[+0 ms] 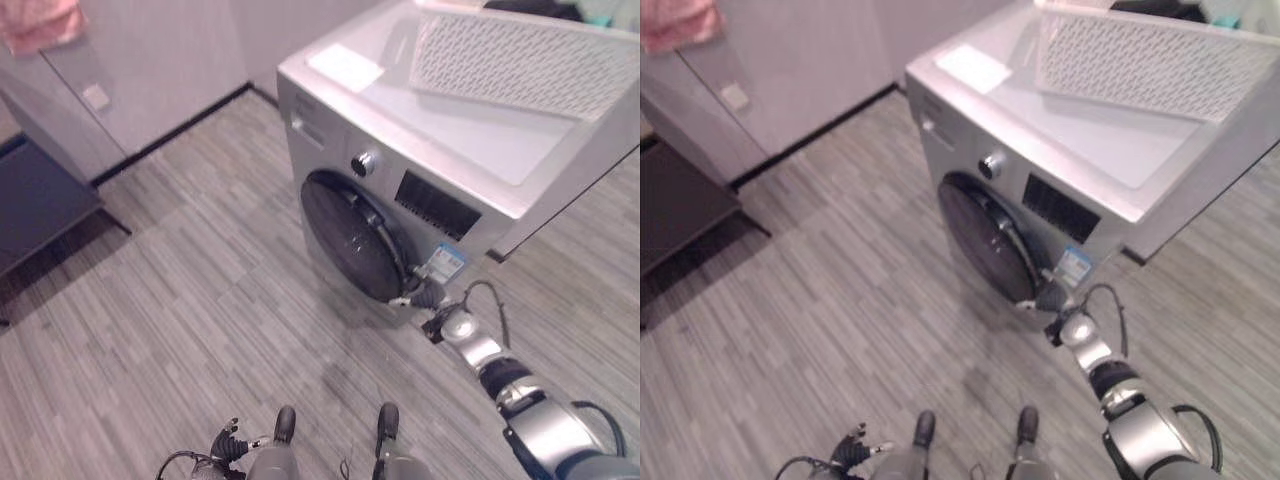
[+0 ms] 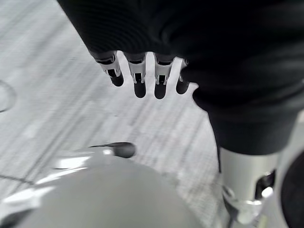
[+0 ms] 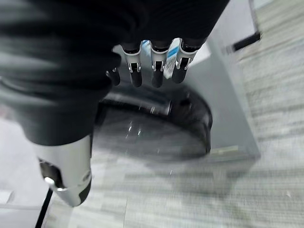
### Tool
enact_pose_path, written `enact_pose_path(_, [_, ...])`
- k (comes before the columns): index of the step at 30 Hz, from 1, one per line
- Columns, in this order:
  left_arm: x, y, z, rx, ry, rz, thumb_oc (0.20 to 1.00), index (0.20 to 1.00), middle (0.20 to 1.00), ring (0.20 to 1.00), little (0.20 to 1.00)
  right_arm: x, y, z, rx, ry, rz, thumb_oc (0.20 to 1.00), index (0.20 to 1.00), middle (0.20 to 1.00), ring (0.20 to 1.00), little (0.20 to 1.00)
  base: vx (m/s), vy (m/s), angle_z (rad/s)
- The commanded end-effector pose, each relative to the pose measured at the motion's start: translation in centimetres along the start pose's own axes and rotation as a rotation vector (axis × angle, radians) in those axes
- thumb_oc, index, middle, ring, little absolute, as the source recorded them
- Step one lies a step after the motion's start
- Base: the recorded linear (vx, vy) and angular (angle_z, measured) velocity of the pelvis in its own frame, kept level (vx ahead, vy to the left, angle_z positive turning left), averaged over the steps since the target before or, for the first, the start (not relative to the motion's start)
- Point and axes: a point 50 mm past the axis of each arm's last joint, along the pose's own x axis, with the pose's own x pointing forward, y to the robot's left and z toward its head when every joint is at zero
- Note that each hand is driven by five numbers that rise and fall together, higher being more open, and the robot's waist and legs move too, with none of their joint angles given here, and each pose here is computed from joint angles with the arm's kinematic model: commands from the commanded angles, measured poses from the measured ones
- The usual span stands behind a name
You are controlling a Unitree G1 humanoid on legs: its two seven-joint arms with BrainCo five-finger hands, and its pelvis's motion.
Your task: Grab the laundry basket,head to the washer,open it,put in the laundry and shut it.
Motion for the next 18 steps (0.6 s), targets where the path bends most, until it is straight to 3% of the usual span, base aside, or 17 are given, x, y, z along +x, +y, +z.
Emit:
enact_pose_path(1, [0.7,0.8,2.0,-0.009,-0.066,0.03,1.0,1.0,1.0,1.0,1.0,1.1,-3.5,3.4,0.016,-0.095,-0.147,1.0,1.0,1.0,1.0,1.0,-0.06,0.024,0.08])
enact_pose_path(10, [1.1,-0.5,6.5,-0.014,-0.231,-0.039,1.0,1.0,1.0,1.0,1.0,2.7,-10.8,8.8,0.026,-0.115,-0.343,1.0,1.0,1.0,1.0,1.0,-0.03,0.018,0.1])
enact_pose_path(15, [1.2,-0.9,7.0,-0.009,-0.236,-0.048,1.0,1.0,1.0,1.0,1.0,3.0,-9.4,9.7,0.055,-0.126,-0.296,1.0,1.0,1.0,1.0,1.0,0.0,-0.007,0.15])
enact_pose_path(18, [1.2,-1.1,6.6,0.0,-0.22,-0.046,1.0,1.0,1.0,1.0,1.0,3.3,-5.0,11.0,0.2,-0.172,-0.161,1.0,1.0,1.0,1.0,1.0,0.0,0.0,0.0])
